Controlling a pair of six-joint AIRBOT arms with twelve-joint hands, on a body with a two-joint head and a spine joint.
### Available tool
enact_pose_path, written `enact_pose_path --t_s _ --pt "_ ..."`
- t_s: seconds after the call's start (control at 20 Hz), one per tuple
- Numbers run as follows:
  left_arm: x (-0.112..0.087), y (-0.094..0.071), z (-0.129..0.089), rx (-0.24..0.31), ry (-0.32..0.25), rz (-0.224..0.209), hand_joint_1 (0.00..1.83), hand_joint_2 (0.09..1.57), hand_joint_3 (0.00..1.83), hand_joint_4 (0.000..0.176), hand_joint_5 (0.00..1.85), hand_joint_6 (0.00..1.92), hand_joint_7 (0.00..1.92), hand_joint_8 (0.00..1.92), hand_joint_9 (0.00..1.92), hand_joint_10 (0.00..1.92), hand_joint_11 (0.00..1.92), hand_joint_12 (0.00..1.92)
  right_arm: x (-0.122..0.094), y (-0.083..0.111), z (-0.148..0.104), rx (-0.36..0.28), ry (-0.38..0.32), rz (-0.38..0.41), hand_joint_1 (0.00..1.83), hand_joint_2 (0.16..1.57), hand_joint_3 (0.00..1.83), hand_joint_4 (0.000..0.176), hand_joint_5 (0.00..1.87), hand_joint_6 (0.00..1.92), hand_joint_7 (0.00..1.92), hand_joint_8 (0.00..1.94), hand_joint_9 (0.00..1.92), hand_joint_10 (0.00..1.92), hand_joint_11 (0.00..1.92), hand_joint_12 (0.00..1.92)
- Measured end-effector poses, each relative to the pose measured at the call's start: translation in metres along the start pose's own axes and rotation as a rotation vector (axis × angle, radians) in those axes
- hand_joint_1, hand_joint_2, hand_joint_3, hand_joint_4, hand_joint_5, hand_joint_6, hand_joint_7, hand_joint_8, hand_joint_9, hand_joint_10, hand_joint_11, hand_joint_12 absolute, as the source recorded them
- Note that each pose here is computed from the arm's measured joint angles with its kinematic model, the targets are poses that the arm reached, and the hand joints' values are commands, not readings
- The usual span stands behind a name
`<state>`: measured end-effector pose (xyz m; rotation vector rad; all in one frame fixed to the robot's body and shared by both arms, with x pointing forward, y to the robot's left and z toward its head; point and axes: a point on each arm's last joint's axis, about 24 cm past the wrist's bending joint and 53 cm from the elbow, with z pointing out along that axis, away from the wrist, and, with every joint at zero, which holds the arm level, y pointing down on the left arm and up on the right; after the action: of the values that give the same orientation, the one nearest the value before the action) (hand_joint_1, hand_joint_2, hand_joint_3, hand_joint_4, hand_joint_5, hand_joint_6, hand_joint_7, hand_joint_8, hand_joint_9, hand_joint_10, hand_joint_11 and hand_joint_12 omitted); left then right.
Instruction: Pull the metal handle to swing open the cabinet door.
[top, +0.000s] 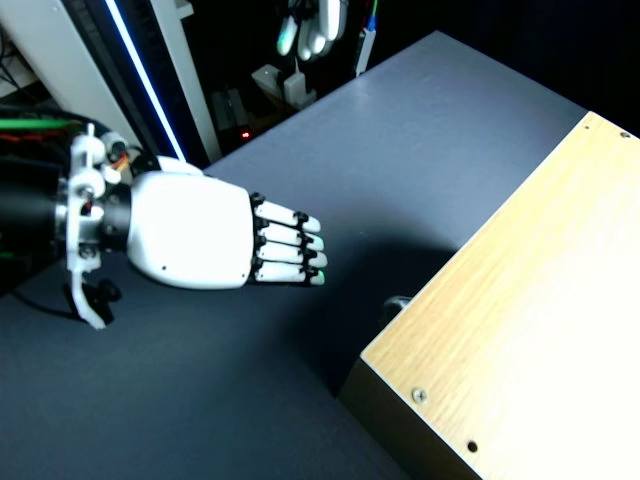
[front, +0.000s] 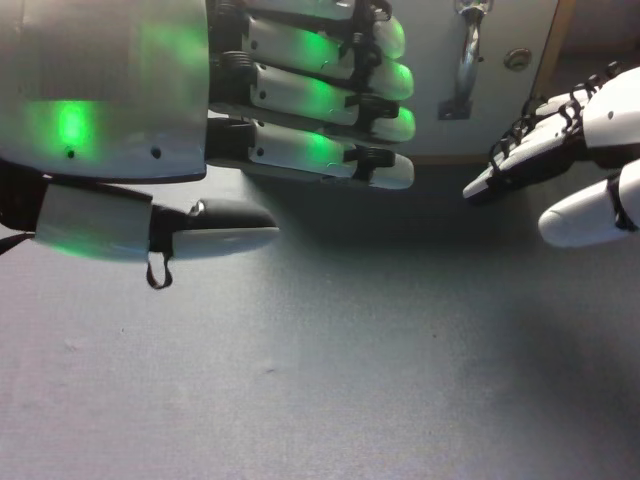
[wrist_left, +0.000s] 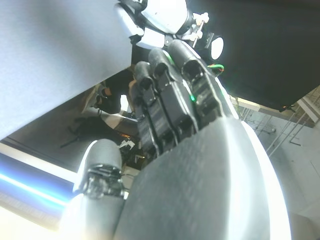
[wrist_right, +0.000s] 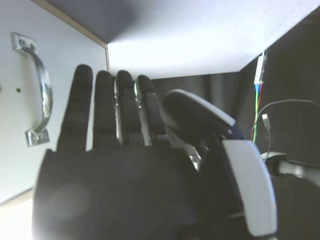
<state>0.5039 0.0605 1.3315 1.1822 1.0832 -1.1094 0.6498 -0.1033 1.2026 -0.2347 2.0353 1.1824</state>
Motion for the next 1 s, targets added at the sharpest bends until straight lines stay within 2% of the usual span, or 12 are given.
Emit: enact_pose_path --t_s 0.2,0.35,0.45,0.55,0.7,0.75,0.9,1.0 --pt "0.000 0.000 0.000 0.000 0.000 0.000 0.00 1.57 0.06 0.000 0.43 0.00 0.43 0.00 0.39 0.00 0.12 0.64 -0.007 -0.010 -0.004 0.001 -0.044 0.130 0.00 1.57 0.08 0.000 0.34 0.01 0.34 0.00 0.28 0.01 0.00 0.73" --pt "0.000 0.000 0.000 0.000 0.000 0.000 0.00 1.57 0.06 0.000 0.43 0.00 0.43 0.00 0.39 0.00 0.11 0.64 -0.018 -0.015 -0.008 -0.017 -0.099 0.274 0.00 1.57 0.08 0.000 0.32 0.00 0.32 0.00 0.27 0.00 0.00 0.73" --pt "0.000 0.000 0.000 -0.001 0.000 0.000 0.00 1.57 0.05 0.000 0.44 0.00 0.44 0.00 0.39 0.00 0.12 0.64 -0.021 -0.026 -0.009 -0.003 -0.137 0.366 0.00 1.57 0.09 0.000 0.32 0.00 0.32 0.00 0.27 0.00 0.00 0.74" --pt "0.000 0.000 0.000 0.000 0.000 0.000 0.00 1.57 0.06 0.000 0.44 0.00 0.44 0.00 0.40 0.00 0.13 0.64 -0.023 -0.028 -0.010 -0.002 -0.150 0.399 0.00 1.57 0.07 0.000 0.32 0.00 0.33 0.00 0.28 0.00 0.00 0.73" --pt "0.000 0.000 0.000 0.000 0.000 0.000 0.00 1.57 0.04 0.000 0.45 0.00 0.44 0.00 0.40 0.00 0.14 0.63 -0.032 -0.038 -0.015 0.004 -0.208 0.506 0.00 1.57 0.07 0.000 0.32 0.00 0.31 0.00 0.26 0.00 0.00 0.71" --pt "0.000 0.000 0.000 -0.001 0.001 0.000 0.00 1.57 0.05 0.000 0.45 0.00 0.45 0.00 0.40 0.00 0.14 0.63 -0.034 -0.040 -0.016 0.007 -0.218 0.517 0.00 1.57 0.07 0.000 0.34 0.01 0.34 0.01 0.28 0.01 0.00 0.76" --pt "0.000 0.000 0.000 0.001 -0.001 -0.001 0.00 1.57 0.06 0.000 0.46 0.00 0.46 0.00 0.41 0.00 0.14 0.60 -0.035 -0.048 -0.019 0.030 -0.253 0.588 0.00 1.57 0.09 0.000 0.32 0.00 0.33 0.00 0.28 0.00 0.00 0.75" --pt "0.000 0.000 0.000 0.000 0.001 0.000 0.00 1.57 0.04 0.000 0.46 0.00 0.46 0.00 0.41 0.00 0.14 0.63 -0.036 -0.057 -0.020 0.051 -0.287 0.665 0.00 1.57 0.08 0.000 0.33 0.00 0.33 0.00 0.28 0.00 0.00 0.75"
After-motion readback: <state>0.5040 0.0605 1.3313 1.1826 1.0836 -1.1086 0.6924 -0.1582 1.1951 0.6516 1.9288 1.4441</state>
